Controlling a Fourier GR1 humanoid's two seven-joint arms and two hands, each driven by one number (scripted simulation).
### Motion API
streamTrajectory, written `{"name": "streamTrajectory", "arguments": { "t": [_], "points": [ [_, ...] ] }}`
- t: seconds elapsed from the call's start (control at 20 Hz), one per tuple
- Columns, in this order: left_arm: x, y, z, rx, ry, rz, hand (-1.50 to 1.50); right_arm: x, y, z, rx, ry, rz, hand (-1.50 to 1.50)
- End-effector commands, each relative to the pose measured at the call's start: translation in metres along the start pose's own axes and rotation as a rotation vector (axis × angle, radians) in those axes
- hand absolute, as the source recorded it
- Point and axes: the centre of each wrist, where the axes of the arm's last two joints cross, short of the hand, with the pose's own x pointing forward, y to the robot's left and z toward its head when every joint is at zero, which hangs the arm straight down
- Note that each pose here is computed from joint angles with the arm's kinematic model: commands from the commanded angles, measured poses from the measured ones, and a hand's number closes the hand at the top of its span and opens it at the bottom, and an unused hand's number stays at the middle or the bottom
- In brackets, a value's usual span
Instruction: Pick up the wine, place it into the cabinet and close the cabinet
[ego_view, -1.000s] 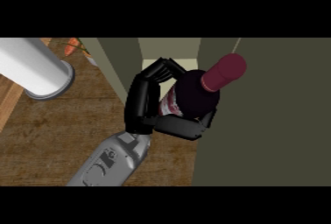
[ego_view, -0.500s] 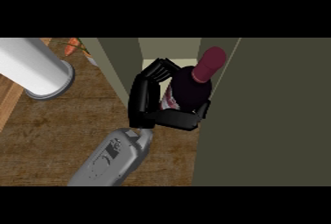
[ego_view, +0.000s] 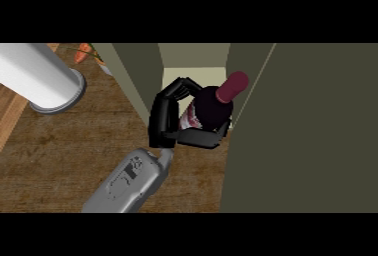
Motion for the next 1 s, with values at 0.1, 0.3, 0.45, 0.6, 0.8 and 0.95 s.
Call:
{"name": "streamTrajectory", "arguments": {
  "t": [0.1, 0.3, 0.45, 0.6, 0.8, 0.95],
  "points": [
    [-0.024, 0.008, 0.000, 0.021, -0.029, -0.086, 1.50, 0.010, 0.001, 0.013, 0.003, -0.041, -0.039, -1.50],
    [-0.032, 0.018, -0.010, 0.043, -0.022, -0.053, 1.50, 0.014, 0.003, 0.020, 0.026, -0.044, -0.041, -1.50],
    [-0.046, 0.022, -0.005, 0.075, -0.027, -0.060, 1.50, 0.015, 0.012, 0.008, 0.017, -0.047, -0.031, -1.50],
    [-0.021, 0.024, -0.036, 0.078, -0.040, -0.059, 1.50, 0.007, 0.004, 0.021, 0.014, -0.061, -0.054, -1.50],
    [-0.046, 0.031, -0.025, 0.082, -0.043, -0.072, 1.50, 0.011, 0.001, 0.013, 0.016, -0.044, -0.057, -1.50],
    [-0.053, 0.041, -0.027, 0.086, 0.007, -0.052, 1.50, 0.018, 0.002, 0.005, 0.019, -0.044, -0.047, -1.50]
  ]
}}
